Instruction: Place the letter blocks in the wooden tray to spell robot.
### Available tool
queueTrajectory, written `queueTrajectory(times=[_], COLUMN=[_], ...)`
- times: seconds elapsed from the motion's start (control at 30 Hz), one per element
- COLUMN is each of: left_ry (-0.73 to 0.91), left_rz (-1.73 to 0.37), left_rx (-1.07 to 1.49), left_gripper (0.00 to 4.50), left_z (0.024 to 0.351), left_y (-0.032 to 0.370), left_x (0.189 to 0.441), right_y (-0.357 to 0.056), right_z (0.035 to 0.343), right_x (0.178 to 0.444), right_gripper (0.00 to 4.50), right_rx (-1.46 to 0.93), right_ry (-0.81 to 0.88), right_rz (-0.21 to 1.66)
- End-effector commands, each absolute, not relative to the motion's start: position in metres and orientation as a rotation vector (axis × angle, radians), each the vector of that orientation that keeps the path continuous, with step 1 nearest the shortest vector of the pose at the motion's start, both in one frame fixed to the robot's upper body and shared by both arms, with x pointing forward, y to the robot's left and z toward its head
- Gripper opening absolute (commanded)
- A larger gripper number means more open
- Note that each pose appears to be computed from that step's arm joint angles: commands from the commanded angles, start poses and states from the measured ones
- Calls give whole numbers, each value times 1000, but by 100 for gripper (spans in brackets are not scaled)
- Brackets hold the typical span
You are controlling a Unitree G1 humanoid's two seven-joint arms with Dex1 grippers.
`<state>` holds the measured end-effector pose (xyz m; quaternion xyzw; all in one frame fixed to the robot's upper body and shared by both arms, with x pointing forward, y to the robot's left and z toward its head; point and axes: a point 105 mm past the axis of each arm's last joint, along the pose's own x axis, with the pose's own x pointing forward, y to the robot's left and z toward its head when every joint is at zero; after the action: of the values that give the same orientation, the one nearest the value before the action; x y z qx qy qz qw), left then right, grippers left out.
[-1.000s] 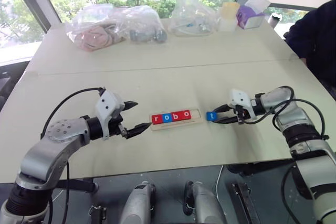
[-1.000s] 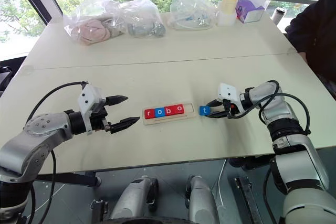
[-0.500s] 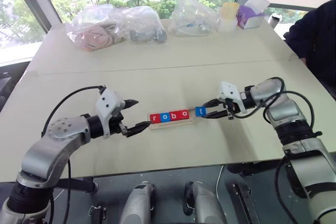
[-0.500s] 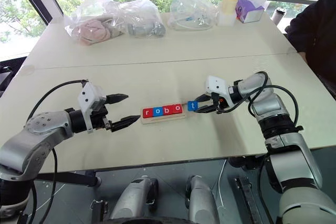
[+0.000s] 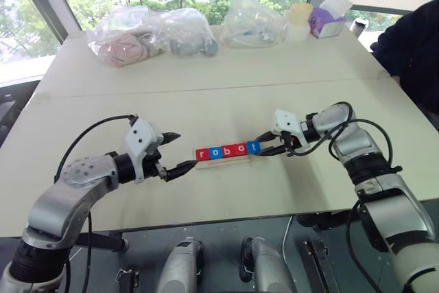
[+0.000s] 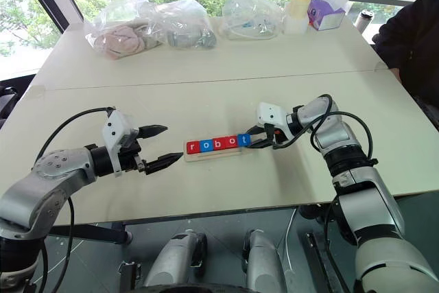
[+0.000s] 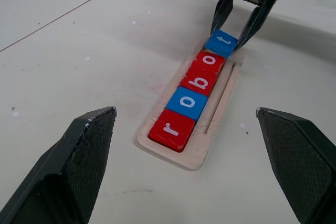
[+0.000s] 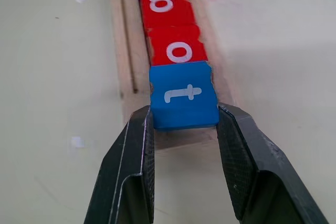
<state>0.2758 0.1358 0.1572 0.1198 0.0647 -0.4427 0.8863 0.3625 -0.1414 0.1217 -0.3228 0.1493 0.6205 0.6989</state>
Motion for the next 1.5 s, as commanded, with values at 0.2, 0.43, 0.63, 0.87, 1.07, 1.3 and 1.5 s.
queueTrajectory(times=[0.2, 0.43, 0.63, 0.87, 1.07, 1.3, 1.5], left_ry=[96, 94, 91, 90, 90, 89, 87], left_rz=[-924, -925, -925, -926, -925, -924, -928], left_rx=[268, 266, 264, 263, 264, 263, 262], left_gripper=[450, 450, 450, 450, 450, 450, 450], left_z=[166, 166, 166, 166, 166, 166, 166], left_y=[134, 134, 133, 132, 132, 132, 131], left_x=[272, 272, 273, 274, 274, 274, 273], right_y=[-136, -135, -138, -139, -135, -137, -140], right_z=[132, 136, 136, 136, 136, 140, 141], right_x=[366, 367, 367, 368, 369, 370, 370], right_gripper=[110, 110, 110, 110, 110, 110, 110], right_rx=[-753, -760, -767, -771, -768, -768, -769], right_ry=[299, 291, 298, 303, 299, 293, 300], right_rz=[1400, 1405, 1398, 1398, 1404, 1397, 1393])
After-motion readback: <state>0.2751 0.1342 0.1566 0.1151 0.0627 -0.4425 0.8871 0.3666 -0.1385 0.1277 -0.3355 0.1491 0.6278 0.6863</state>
